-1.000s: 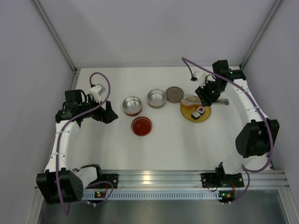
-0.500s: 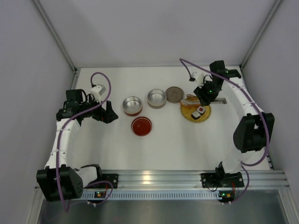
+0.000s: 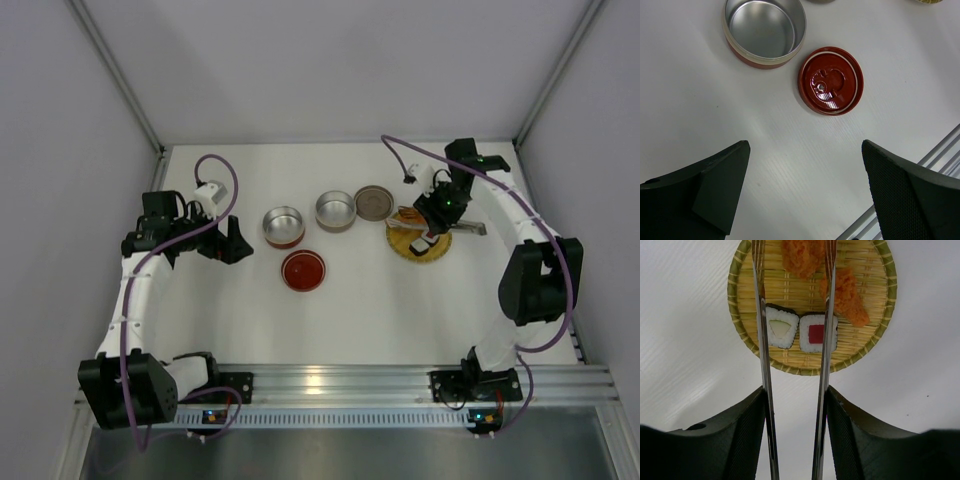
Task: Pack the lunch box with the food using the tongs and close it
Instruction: Pick up the fake food from the plate.
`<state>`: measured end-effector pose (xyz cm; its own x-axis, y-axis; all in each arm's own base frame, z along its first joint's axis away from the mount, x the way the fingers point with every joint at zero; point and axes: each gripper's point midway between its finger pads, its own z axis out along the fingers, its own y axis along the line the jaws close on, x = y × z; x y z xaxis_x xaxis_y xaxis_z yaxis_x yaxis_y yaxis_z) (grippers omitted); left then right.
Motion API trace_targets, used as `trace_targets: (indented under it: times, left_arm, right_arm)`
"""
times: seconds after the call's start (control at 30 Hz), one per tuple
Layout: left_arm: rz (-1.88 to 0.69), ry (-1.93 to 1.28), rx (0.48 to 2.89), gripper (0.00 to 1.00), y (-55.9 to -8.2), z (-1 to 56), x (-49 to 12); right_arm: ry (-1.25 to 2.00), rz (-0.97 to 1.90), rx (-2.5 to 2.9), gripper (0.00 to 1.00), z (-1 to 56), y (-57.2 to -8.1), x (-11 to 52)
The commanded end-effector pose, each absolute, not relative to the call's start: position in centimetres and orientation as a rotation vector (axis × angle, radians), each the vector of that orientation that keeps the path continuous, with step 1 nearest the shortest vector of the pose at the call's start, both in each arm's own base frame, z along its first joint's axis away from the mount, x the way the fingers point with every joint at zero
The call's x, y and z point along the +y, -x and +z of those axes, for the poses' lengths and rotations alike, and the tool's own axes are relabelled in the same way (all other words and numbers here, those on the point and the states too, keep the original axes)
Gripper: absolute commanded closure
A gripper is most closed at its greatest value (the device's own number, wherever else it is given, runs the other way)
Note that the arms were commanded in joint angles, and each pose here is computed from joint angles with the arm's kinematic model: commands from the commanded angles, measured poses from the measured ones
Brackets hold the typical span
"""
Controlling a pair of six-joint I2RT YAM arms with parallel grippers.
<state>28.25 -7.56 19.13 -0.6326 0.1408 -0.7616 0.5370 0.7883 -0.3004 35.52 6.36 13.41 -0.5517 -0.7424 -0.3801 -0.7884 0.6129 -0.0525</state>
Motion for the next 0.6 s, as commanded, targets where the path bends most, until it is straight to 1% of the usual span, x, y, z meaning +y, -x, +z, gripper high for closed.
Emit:
trace_targets:
  times: [0.0, 0.37, 0.57]
  left_arm:
    - [-0.658, -0.531, 2.162, 0.02, -28.7, 20.2, -7.6]
    - [-0.658, -0.52, 2.156, 0.02, -28.8, 20.3, -7.6]
    - [-0.653, -0.522, 2.164, 0.02, -28.7, 20.0, -7.6]
  right_arm:
    - [1.256, 0.139, 2.408, 0.52, 13.7, -36.7, 6.9]
    - [1.219, 0.05, 2.378, 0.53, 14.9, -37.7, 6.2]
    - [1.208, 0.058, 2.373, 0.52, 15.1, -38.1, 6.4]
